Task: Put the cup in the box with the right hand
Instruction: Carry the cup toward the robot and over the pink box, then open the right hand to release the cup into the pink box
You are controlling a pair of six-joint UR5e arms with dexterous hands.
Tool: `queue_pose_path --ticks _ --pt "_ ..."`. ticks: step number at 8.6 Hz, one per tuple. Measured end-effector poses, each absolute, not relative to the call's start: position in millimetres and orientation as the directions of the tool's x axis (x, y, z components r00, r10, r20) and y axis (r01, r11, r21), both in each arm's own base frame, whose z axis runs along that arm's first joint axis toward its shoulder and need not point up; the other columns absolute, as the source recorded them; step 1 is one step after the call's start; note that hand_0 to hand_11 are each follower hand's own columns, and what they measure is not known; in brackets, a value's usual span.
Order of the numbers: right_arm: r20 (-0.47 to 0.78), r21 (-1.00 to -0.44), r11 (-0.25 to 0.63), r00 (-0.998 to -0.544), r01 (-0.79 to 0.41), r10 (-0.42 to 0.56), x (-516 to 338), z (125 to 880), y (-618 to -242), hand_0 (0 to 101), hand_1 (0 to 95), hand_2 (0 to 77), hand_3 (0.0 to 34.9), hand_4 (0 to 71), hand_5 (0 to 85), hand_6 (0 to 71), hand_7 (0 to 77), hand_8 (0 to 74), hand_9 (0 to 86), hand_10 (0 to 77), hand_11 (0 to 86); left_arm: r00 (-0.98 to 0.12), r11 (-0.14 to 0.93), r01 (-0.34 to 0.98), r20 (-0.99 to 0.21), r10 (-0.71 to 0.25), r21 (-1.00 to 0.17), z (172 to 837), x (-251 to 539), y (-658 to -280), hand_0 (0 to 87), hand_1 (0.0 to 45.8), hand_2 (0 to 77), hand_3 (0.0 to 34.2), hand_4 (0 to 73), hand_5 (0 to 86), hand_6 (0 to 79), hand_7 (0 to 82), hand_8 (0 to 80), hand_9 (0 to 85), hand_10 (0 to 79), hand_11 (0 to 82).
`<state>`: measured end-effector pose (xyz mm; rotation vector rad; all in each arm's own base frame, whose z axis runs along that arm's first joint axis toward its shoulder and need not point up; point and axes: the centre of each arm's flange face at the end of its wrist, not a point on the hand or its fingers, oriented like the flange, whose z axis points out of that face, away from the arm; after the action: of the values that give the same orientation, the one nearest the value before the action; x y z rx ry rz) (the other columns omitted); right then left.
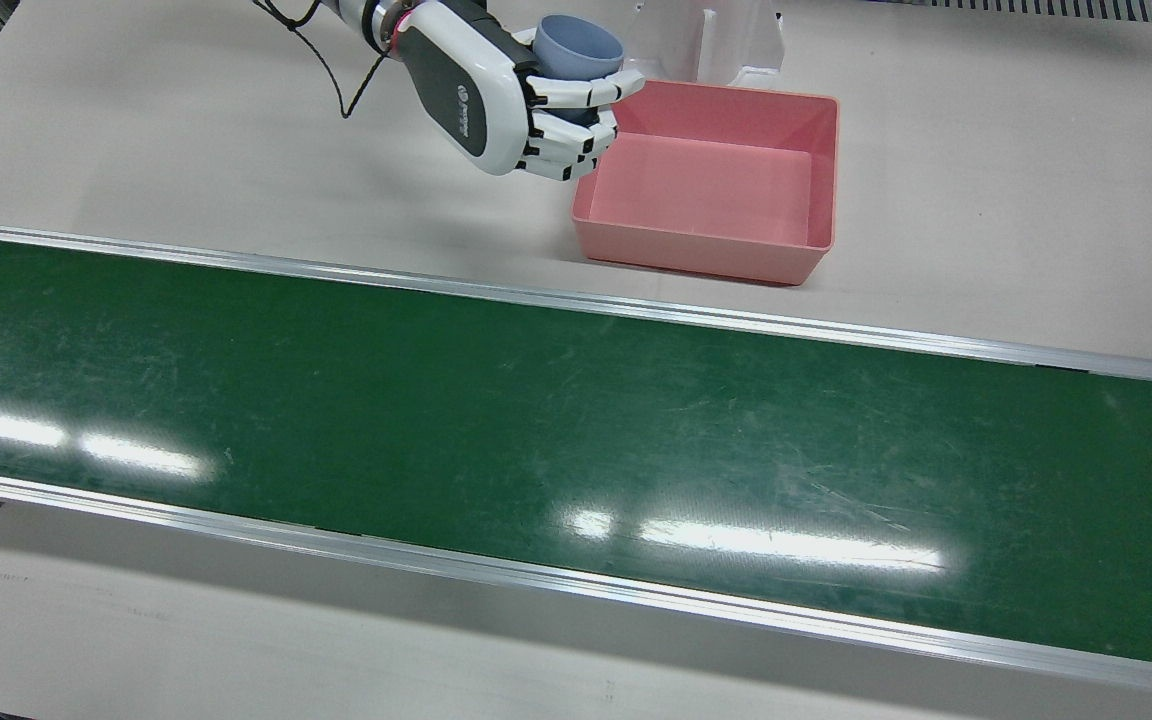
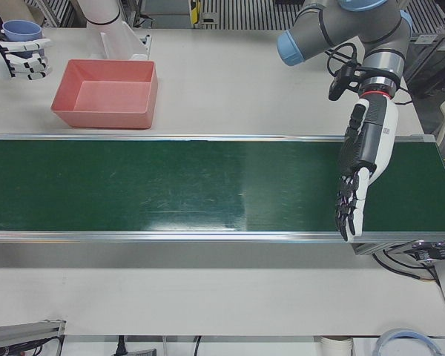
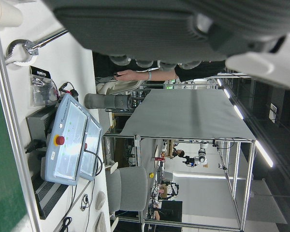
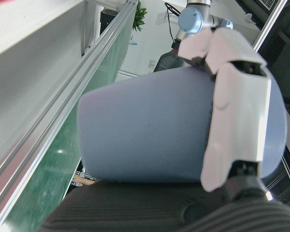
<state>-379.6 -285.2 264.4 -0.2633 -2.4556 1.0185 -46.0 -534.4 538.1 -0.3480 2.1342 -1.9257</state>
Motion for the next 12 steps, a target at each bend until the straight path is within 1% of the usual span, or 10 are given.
queue_pose_path --ticks 1,2,3,4,5,6,7,8,10,12 --pt "0.346 -0.710 0.705 -0.865 0.012 0.363 -390 264 -273 65 10.4 44.7 0.0 29.5 13.1 25.1 73.1 39.8 56.7 26.2 45.8 -0.941 0.101 -0.013 -0.022 -0.337 -0.995 538 -46 -534 0.0 0.5 0.5 0.0 1.1 0.5 0.0 0.5 0.0 0.0 0.0 0.0" --pt "0.348 -0.711 0.703 -0.858 0.022 0.378 -398 264 -264 58 10.4 44.7 0.0 25.6 9.8 16.4 68.2 32.2 54.5 13.6 35.5 -0.941 0.100 -0.013 -0.022 -0.337 -0.995 538 -46 -534 0.0 0.5 0.5 0.0 1.1 0.5 0.0 0.5 0.0 0.0 0.0 0.0" --pt "0.349 -0.712 0.702 -0.853 0.028 0.388 -402 264 -258 54 12.0 45.3 0.0 18.0 2.2 2.7 56.2 19.6 44.7 1.6 21.8 -0.941 0.100 -0.012 -0.022 -0.337 -0.995 538 -46 -534 0.0 0.5 0.5 0.0 1.1 0.5 0.5 0.5 0.0 0.0 0.0 0.0" --pt "0.348 -0.713 0.701 -0.851 0.033 0.393 -404 264 -256 45 8.7 42.5 0.0 19.1 1.1 1.1 38.7 2.2 31.6 1.1 3.3 -0.941 0.100 -0.012 -0.022 -0.337 -0.995 538 -46 -534 0.0 0.5 0.5 0.0 1.1 0.5 0.5 0.5 0.0 0.0 0.0 0.0" --pt "0.348 -0.713 0.700 -0.850 0.035 0.396 -405 265 -254 41 1.6 28.9 0.0 22.4 1.1 3.3 10.4 0.0 1.1 0.5 1.1 -0.941 0.100 -0.012 -0.022 -0.338 -0.995 538 -45 -535 0.0 0.5 0.5 0.0 1.1 0.5 0.5 0.5 0.0 0.0 0.0 0.0" --pt "0.348 -0.713 0.700 -0.849 0.036 0.398 -406 265 -254 41 1.6 28.9 0.0 22.4 1.1 3.3 10.4 0.0 1.1 0.5 1.1 -0.941 0.099 -0.012 -0.022 -0.338 -0.995 538 -46 -535 0.1 0.5 0.5 0.0 1.1 0.5 0.0 0.5 0.0 0.0 0.0 0.0" --pt "0.349 -0.714 0.700 -0.848 0.035 0.399 -406 265 -253 41 1.6 15.3 0.0 22.9 1.1 3.3 19.1 0.0 1.1 0.5 1.1 -0.941 0.099 -0.012 -0.022 -0.337 -0.995 538 -46 -534 0.1 0.5 0.5 0.0 1.1 0.5 0.5 0.5 0.0 0.0 0.0 0.0" --pt "0.350 -0.714 0.699 -0.847 0.036 0.400 -407 266 -253 38 1.1 2.7 0.0 19.6 1.1 4.4 20.2 0.5 2.7 0.5 1.1 -0.941 0.099 -0.012 -0.022 -0.338 -0.995 538 -45 -535 0.0 0.5 0.5 0.0 1.1 0.5 0.0 0.5 0.0 0.0 0.0 0.0" --pt "0.343 -0.715 0.698 -0.858 0.026 0.382 -397 265 -262 39 1.1 3.8 0.0 20.2 1.1 4.4 20.7 0.5 2.7 1.1 3.3 -0.941 0.099 -0.012 -0.022 -0.337 -0.995 539 -46 -535 0.0 0.5 0.5 0.0 1.1 0.5 0.5 0.5 0.0 0.0 0.0 0.0" --pt "0.342 -0.724 0.686 -0.902 -0.074 0.263 -342 269 -317 42 9.3 13.6 0.0 26.7 6.0 22.4 44.2 21.8 26.2 15.3 21.3 -0.941 0.099 -0.012 -0.022 -0.338 -0.995 538 -46 -534 0.0 0.5 0.5 0.0 1.1 0.5 0.5 0.5 0.0 0.0 0.0 0.0"
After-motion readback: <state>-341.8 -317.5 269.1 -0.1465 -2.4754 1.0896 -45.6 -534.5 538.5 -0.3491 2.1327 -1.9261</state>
